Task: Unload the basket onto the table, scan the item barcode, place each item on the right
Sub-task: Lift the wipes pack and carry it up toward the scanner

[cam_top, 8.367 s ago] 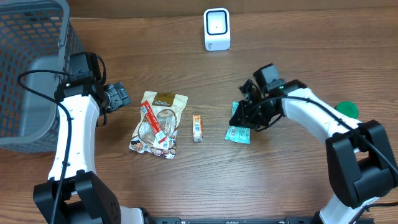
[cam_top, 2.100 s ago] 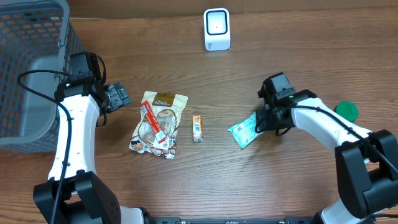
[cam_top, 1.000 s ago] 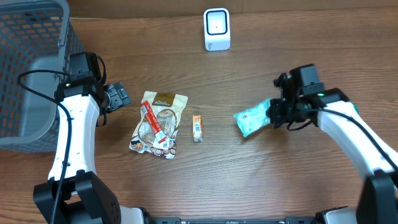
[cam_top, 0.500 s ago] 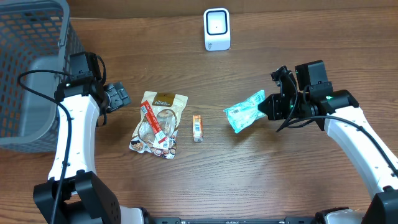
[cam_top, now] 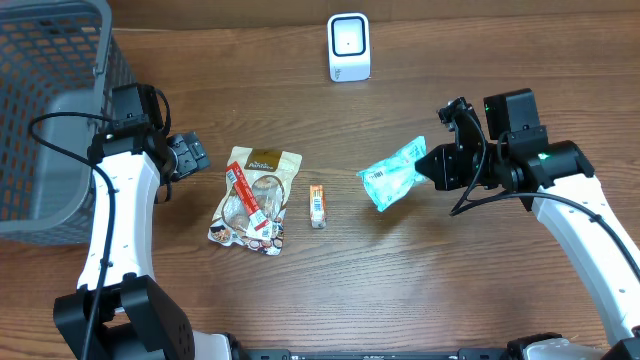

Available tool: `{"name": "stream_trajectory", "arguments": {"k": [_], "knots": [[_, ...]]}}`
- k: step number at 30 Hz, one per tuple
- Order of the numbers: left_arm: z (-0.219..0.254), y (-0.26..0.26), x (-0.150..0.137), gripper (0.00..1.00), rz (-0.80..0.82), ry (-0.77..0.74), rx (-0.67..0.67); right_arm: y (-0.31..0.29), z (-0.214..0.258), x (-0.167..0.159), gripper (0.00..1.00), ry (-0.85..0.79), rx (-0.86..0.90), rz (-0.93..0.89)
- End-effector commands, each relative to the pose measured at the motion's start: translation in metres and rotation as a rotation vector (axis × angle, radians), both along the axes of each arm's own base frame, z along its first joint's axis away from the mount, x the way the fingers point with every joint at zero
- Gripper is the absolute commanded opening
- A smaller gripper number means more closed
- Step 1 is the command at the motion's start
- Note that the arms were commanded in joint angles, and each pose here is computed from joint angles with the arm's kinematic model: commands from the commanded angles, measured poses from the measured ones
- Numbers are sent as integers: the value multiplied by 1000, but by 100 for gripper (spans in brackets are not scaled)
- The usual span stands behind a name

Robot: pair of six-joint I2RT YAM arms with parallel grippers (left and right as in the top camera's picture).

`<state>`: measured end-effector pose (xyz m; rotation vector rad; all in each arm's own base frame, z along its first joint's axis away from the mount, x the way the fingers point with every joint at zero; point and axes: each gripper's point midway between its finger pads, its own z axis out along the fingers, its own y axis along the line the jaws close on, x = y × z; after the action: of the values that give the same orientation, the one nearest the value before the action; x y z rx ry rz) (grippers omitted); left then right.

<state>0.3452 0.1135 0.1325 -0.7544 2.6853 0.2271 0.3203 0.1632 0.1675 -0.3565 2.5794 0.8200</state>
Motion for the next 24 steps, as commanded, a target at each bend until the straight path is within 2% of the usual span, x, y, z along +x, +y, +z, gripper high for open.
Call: {"name": "stream_trajectory", "arguments": {"k": [1, 15, 24], "knots": [[5, 2, 0, 100, -8, -6, 18, 1, 24, -3, 3, -66, 15, 36], [5, 2, 0, 100, -8, -6, 18, -8, 65, -52, 4, -157, -2, 108], [5, 2, 0, 100, -8, -6, 18, -13, 61, -45, 4, -162, -32, 81]]}}
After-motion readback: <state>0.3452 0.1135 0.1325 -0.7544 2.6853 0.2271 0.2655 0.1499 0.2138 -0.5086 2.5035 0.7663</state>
